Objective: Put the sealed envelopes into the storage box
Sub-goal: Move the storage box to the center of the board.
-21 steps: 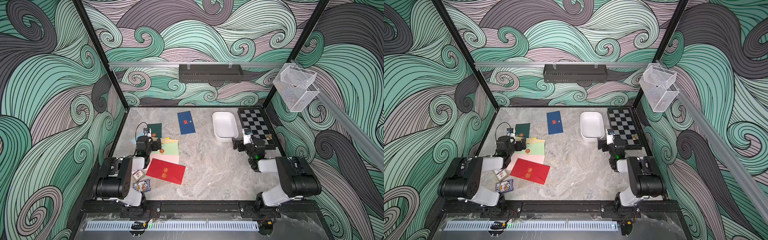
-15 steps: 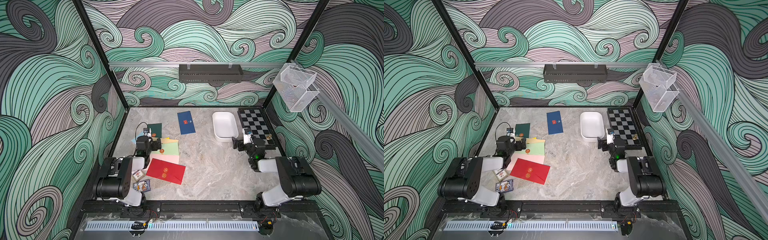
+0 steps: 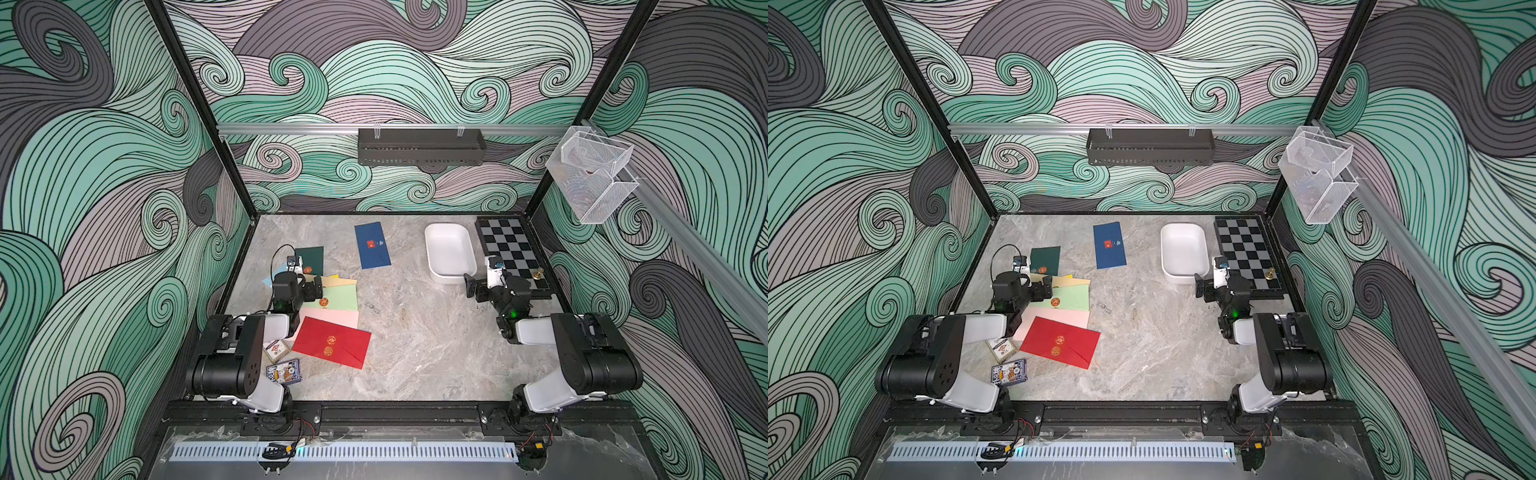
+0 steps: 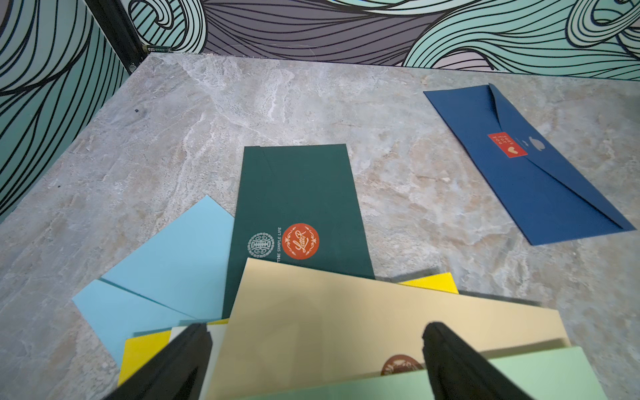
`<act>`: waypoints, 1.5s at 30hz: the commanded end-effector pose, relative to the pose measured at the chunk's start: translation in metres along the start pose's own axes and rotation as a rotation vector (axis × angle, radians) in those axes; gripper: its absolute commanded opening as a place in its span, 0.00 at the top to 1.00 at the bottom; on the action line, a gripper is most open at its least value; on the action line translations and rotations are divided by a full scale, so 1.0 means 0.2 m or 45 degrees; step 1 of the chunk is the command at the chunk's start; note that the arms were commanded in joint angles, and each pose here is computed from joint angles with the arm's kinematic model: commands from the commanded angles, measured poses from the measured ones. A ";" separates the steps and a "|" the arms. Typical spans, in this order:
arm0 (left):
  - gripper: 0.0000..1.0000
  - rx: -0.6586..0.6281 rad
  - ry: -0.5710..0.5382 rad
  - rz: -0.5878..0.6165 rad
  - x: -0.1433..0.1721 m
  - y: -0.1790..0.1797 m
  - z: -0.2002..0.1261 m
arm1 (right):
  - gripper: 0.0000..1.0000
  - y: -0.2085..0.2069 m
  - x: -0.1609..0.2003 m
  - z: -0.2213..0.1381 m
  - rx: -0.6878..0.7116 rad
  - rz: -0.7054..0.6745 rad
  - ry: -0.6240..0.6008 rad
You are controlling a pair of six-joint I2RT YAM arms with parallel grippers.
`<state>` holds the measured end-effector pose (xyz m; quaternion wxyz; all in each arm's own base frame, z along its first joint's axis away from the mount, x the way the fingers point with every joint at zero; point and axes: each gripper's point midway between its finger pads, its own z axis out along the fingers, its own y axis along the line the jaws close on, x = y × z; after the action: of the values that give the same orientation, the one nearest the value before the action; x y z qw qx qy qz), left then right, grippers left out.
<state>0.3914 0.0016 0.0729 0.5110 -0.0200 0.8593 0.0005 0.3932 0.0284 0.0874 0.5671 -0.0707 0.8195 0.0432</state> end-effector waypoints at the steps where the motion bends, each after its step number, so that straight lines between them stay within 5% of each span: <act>1: 0.01 0.015 -0.056 -0.011 -0.09 -0.01 0.02 | 0.02 -0.01 -0.04 0.01 -0.006 0.015 -0.032; 12: 0.01 0.020 -0.070 -0.009 -0.10 0.00 0.01 | 0.02 -0.03 -0.04 0.01 0.028 0.029 -0.030; 16: 0.01 -0.106 -0.077 -0.055 -0.27 0.05 -0.13 | 0.02 -0.14 -0.14 -0.07 0.243 0.067 -0.024; 20: 0.01 -0.051 -0.037 -0.441 -0.42 0.00 -0.28 | 0.02 -0.19 -0.35 -0.19 0.318 0.301 0.009; 26: 0.01 0.050 -0.009 -0.920 -0.50 -0.04 -0.45 | 0.02 0.07 -0.52 -0.25 0.007 0.450 0.206; 33: 0.04 0.465 0.348 -0.709 -0.56 -0.34 -0.71 | 0.03 0.40 -0.55 -0.20 -0.261 0.326 0.592; 35: 0.08 0.605 0.452 -0.634 -0.51 -0.43 -0.81 | 0.17 0.47 -0.55 -0.16 -0.300 0.281 0.645; 37: 0.11 0.665 0.540 -0.603 -0.44 -0.47 -0.88 | 0.17 0.52 -0.53 -0.10 -0.308 0.254 0.706; 45: 0.13 0.579 0.447 -0.490 -0.36 -0.40 -0.93 | 0.19 0.57 -0.39 0.24 -0.238 0.208 0.905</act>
<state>0.2743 -0.0799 0.2264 0.3339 -0.0913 0.8885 -0.3014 0.4464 0.1524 0.1574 0.2677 -0.0630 0.9490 0.1540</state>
